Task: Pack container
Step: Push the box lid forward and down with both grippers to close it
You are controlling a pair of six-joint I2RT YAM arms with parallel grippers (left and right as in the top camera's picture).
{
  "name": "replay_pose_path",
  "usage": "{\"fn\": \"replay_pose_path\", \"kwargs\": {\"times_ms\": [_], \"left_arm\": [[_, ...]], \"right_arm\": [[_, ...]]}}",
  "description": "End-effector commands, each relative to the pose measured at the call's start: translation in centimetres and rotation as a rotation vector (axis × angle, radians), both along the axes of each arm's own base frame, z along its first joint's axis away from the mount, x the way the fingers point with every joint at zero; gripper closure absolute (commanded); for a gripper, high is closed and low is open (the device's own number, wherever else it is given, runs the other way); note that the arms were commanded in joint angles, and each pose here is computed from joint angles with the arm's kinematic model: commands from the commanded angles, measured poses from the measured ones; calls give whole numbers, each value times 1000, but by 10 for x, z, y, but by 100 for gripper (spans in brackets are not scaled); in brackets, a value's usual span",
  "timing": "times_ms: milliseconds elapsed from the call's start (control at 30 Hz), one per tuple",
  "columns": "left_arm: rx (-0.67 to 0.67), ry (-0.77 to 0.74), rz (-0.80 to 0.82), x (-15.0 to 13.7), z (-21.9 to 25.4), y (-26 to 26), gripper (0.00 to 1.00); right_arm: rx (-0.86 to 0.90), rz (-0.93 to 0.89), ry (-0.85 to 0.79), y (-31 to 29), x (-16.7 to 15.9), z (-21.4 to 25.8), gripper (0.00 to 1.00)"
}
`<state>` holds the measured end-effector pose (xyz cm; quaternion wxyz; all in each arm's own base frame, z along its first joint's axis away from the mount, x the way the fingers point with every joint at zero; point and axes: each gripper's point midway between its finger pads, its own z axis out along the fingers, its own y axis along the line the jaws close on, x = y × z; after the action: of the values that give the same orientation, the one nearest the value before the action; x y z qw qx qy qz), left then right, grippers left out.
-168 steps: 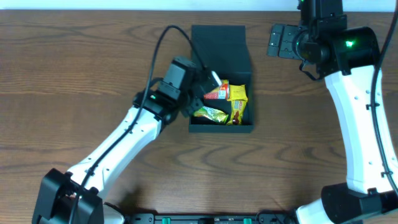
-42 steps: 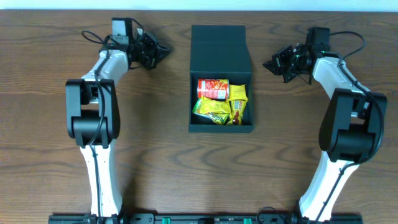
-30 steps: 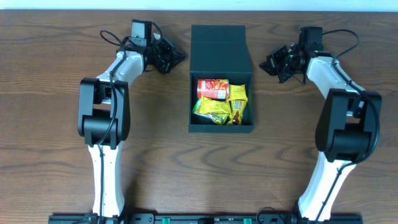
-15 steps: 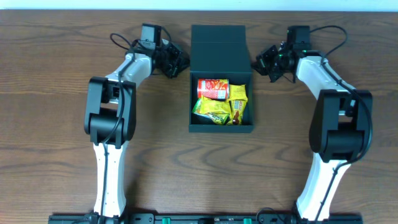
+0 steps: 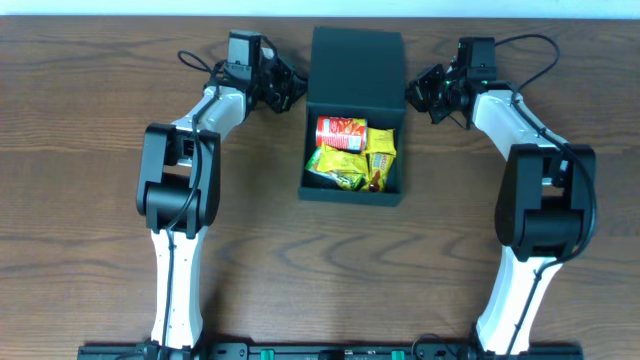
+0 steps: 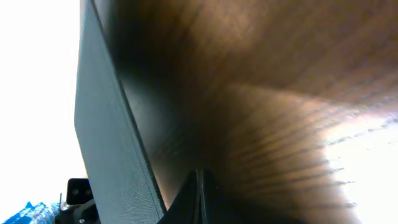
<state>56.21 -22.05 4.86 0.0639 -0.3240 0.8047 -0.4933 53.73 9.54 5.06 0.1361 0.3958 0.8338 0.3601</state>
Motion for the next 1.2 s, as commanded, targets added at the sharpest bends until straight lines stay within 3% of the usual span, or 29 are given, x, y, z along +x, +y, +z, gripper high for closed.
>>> {"fn": "replay_pose_path", "kwargs": {"times_ms": [0,233,533,967,1167], "left_arm": [[-61,9,-27,-1,8,-13,95],[-99,11,-23,2,14,-5,94],[-236,-125,-33,22,59,2,94],[-277,-141,-85,16,69,-2,95],[-350,-225,-103,21,99,-5,95]], "right_arm": [[68,28,-14,21,2,11,98],[129,36,-60,25,10,25,98],[177,25,-63,27,13,31,98],[320,36,-136,27,26,62,99],[385,41,-123,24,24,70,99]]}}
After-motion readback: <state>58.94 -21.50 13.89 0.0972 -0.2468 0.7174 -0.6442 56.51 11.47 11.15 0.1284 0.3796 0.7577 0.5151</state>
